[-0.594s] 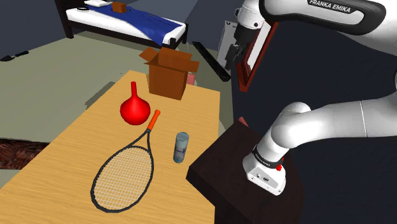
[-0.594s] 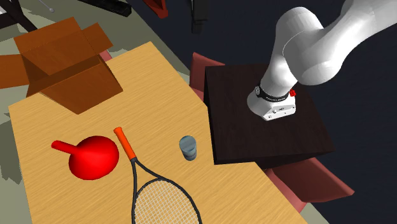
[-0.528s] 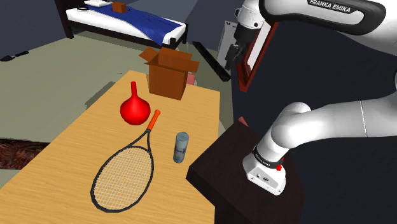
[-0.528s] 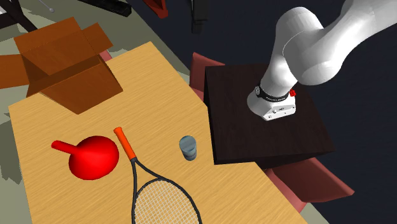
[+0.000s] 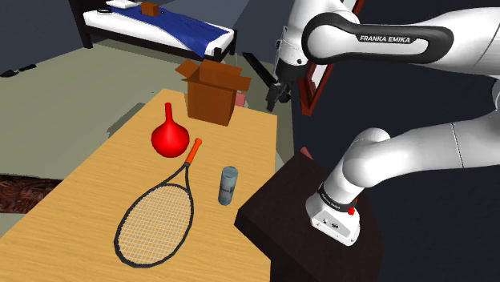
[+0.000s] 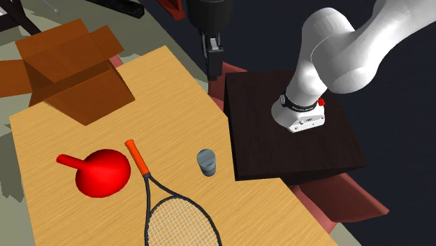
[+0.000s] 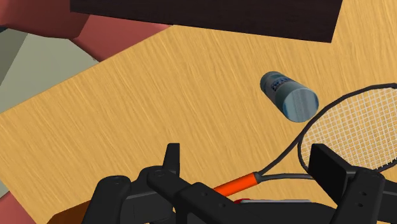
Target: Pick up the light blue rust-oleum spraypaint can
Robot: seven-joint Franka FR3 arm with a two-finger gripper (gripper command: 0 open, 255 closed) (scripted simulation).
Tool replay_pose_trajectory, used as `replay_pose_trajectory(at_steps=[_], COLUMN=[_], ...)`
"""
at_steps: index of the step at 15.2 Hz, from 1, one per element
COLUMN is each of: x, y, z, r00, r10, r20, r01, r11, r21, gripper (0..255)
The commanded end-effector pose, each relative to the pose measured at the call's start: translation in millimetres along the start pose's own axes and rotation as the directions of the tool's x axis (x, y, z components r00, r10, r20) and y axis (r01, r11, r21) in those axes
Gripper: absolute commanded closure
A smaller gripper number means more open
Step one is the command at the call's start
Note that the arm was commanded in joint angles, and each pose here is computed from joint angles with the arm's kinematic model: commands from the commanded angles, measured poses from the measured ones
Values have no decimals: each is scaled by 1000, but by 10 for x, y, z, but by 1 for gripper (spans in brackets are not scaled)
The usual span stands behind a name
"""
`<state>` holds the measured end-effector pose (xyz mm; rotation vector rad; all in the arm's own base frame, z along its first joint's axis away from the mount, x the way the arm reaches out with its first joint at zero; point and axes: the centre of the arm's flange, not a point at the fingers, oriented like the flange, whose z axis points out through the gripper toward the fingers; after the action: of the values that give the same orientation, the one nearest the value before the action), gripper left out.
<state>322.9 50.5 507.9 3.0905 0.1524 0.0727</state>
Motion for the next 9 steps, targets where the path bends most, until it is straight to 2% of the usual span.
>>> replay_pose_trajectory(at_steps=[1,9], x=[44,199], y=[-127,-644], z=[230,1131], r00=[1000,999], r10=[-6,-34], r20=[2,18], r01=[6,34], r11=[1000,999], r21=[3,15], gripper=[0,0])
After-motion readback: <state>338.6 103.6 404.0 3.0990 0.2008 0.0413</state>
